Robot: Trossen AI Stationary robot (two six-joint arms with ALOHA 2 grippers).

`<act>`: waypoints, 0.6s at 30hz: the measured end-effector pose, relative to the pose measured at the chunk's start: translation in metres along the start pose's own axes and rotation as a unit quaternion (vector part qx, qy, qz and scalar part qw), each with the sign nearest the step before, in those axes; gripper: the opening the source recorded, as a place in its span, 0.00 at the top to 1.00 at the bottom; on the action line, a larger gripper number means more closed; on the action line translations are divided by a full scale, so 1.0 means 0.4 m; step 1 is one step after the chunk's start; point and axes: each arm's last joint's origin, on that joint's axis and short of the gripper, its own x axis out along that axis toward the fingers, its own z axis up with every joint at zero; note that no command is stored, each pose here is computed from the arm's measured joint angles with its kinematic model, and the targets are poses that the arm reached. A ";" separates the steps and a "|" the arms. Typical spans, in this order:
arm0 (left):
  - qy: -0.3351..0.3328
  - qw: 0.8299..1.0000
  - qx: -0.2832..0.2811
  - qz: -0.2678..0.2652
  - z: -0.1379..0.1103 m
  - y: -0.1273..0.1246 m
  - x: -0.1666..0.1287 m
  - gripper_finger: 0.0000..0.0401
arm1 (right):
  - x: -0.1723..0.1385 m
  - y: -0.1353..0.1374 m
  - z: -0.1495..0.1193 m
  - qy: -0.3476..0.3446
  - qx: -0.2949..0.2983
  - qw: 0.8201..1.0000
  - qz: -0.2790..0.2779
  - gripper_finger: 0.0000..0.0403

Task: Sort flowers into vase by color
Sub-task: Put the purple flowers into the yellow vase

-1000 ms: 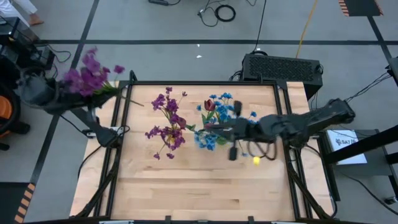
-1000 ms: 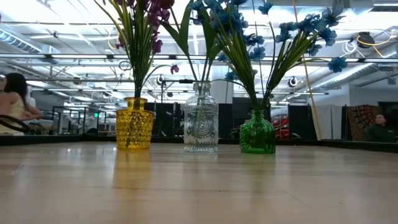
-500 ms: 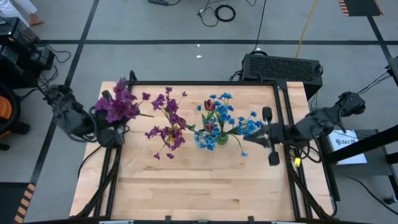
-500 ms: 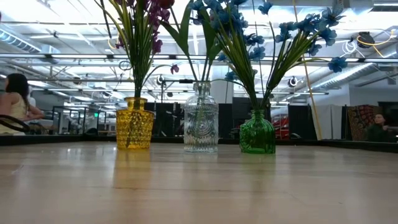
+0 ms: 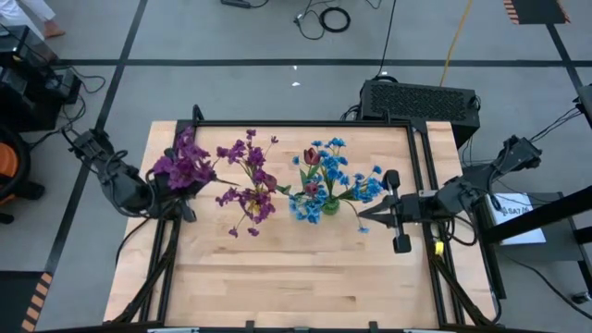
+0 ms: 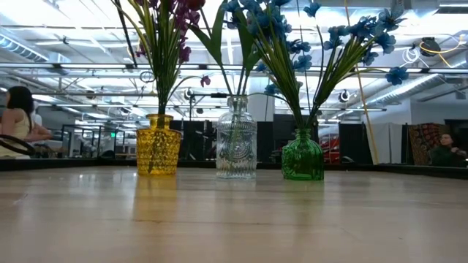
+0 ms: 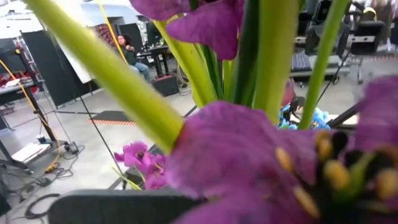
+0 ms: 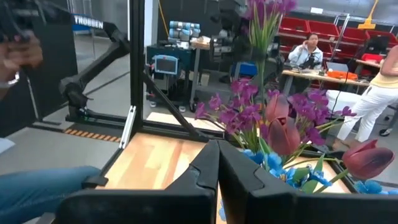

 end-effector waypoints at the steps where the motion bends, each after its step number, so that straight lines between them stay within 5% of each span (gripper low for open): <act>1: -0.004 1.000 -0.007 0.000 -0.009 -0.001 0.000 0.94 | -0.003 -0.001 0.002 -0.002 0.001 1.000 0.000 1.00; 18: -0.053 0.996 -0.060 0.036 -0.158 -0.014 0.038 0.94 | -0.007 -0.003 0.002 0.000 0.004 1.000 0.001 1.00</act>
